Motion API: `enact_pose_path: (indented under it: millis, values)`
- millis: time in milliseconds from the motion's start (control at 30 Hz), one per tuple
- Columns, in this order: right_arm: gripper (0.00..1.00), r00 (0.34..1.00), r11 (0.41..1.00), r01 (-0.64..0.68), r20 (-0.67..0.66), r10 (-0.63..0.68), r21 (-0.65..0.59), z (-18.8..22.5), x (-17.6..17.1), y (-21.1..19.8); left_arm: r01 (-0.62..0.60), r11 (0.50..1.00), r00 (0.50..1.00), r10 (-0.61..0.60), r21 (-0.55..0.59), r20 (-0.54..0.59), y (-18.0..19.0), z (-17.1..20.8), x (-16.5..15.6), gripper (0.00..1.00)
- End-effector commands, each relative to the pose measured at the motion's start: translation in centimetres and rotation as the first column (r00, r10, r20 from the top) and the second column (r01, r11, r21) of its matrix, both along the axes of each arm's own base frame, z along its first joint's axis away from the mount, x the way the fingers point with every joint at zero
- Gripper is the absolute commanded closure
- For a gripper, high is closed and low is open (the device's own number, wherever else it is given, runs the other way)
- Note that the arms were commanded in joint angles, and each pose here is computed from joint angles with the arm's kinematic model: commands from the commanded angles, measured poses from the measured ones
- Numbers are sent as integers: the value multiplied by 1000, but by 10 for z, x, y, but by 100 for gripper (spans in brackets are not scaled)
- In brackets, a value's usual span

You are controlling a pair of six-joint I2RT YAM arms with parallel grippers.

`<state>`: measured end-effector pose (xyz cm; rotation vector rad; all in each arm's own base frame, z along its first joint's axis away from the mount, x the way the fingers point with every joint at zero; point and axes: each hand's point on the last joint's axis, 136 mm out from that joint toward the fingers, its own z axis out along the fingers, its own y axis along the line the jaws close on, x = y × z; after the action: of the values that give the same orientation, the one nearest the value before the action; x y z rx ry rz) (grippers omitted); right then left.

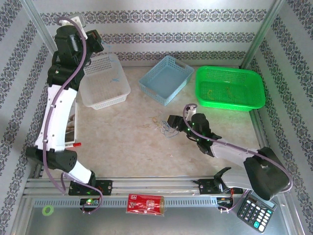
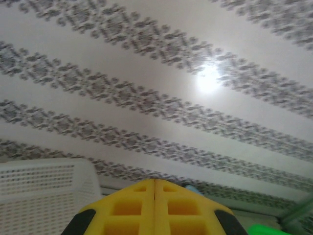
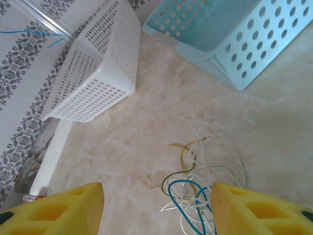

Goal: Untangle the cables

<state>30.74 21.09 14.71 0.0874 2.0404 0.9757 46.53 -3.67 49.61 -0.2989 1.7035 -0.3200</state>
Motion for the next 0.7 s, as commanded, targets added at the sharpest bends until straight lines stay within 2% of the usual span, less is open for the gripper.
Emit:
enact_pose_path:
  millis: [0, 133, 200, 233, 267, 533, 667]
  values:
    - [35, 1000, 1000, -5, -7, 5, -24, 9, -1, -7, -72, 997, 997, 72, 1, 9, 31, -7, 20, 100]
    - [26, 999, 1000, 2, -34, -3, -28, 13, -1, -17, -116, 993, 993, 116, 5, -26, 56, -31, 42, 100]
    - [14, 999, 1000, 0, -47, -1, -26, 14, 0, -20, -132, 991, 990, 132, 6, -44, 65, -43, 52, 100]
    - [5, 999, 1000, 3, -51, -4, -25, 14, 1, -21, -138, 990, 989, 138, 7, -57, 69, -50, 57, 100]
    - [2, 999, 1000, 8, -53, -9, -25, 13, 3, -23, -141, 990, 987, 141, 8, -72, 72, -58, 62, 100]
    - [2, 989, 998, 69, -133, -68, 6, 5, 18, -32, -135, 991, 977, 132, -4, -167, 88, -119, 92, 100]
    - [2, 991, 998, 57, -122, -57, 1, 5, 17, -27, -117, 992, 973, 106, -38, -206, 88, -145, 101, 91]
